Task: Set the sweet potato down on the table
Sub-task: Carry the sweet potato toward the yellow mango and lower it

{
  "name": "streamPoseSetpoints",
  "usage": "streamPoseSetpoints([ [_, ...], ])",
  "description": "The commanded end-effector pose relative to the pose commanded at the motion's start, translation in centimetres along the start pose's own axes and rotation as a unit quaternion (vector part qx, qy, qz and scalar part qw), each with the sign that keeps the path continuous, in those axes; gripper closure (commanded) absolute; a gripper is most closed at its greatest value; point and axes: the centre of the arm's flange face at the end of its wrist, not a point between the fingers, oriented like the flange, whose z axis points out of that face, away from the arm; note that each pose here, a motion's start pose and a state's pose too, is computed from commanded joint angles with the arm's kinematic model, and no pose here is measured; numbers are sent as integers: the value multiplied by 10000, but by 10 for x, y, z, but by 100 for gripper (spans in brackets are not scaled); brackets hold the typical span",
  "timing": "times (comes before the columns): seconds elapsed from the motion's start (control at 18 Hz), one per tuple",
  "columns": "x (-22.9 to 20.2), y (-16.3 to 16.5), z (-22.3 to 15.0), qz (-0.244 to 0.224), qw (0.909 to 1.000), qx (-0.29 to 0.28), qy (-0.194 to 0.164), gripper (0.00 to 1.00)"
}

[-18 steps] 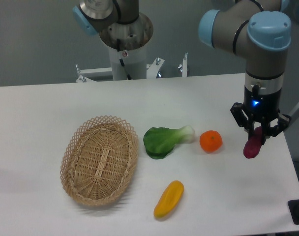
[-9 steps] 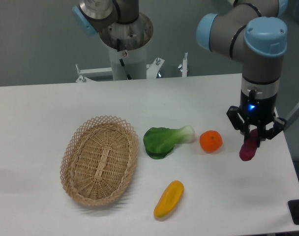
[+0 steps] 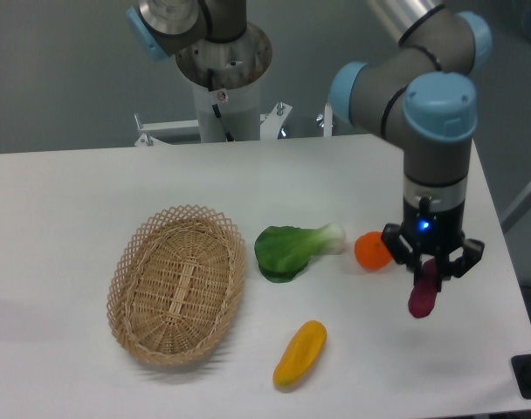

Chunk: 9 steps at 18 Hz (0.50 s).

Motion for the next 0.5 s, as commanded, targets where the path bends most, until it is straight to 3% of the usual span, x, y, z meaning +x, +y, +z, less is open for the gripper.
streamPoseSetpoints([
  [0.22,16,-6,26,-642,9978,-92,162,78],
  [0.5,36,15,76,-1161,9916,-532,194,76],
])
